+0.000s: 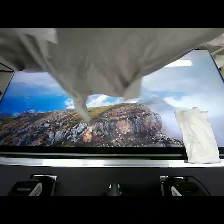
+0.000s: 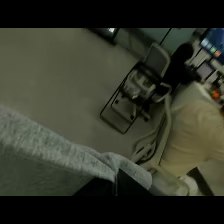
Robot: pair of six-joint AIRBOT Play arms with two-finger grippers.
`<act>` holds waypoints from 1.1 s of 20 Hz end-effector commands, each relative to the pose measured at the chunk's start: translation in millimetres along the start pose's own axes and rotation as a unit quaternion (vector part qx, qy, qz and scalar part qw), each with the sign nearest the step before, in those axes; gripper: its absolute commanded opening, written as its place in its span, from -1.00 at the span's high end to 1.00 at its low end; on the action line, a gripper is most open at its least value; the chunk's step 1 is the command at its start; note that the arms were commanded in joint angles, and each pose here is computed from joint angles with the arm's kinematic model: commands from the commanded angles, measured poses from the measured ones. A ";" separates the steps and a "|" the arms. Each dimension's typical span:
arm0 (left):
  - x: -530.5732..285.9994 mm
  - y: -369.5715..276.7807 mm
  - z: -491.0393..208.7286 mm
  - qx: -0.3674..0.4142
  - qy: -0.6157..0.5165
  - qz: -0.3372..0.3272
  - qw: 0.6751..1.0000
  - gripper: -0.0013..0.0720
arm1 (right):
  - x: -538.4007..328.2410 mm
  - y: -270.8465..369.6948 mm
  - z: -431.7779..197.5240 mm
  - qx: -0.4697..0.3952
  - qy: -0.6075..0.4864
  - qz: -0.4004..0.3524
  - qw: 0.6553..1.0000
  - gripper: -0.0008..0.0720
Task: Fold the shirts.
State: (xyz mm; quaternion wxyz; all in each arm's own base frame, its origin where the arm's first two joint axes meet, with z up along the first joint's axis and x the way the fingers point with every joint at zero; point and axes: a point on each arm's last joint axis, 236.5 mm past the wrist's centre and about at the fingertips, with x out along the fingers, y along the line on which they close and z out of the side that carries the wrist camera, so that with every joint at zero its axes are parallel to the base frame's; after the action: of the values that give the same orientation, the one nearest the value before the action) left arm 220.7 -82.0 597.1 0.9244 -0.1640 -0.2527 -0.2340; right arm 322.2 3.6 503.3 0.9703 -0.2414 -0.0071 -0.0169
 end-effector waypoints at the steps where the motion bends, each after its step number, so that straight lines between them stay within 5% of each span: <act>1: -42.0 -52.6 72.1 0.024 -0.074 -0.031 0.997 0.90 | -84.2 -38.2 23.8 0.036 -0.042 -0.044 0.997 0.93; 11: -3.3 7.7 -1.7 0.040 0.035 0.031 0.998 0.90 | -58.0 -9.5 -40.0 -0.006 0.096 0.006 0.995 0.93; 18: 10.3 158.4 -268.4 -0.051 0.326 0.153 0.931 0.90 | 116.2 102.9 -196.2 -0.067 0.319 0.127 0.937 0.93; 22: -11.1 232.0 -405.4 -0.101 0.416 0.215 0.878 0.90 | 217.7 183.7 -279.5 0.015 0.344 0.144 0.928 0.93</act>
State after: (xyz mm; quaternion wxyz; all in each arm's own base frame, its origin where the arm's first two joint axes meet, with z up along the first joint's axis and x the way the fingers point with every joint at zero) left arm 448.8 -61.9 312.1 0.9661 -0.1769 0.1364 -0.1293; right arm 485.6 8.4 251.0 0.9028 -0.2606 0.3407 0.0300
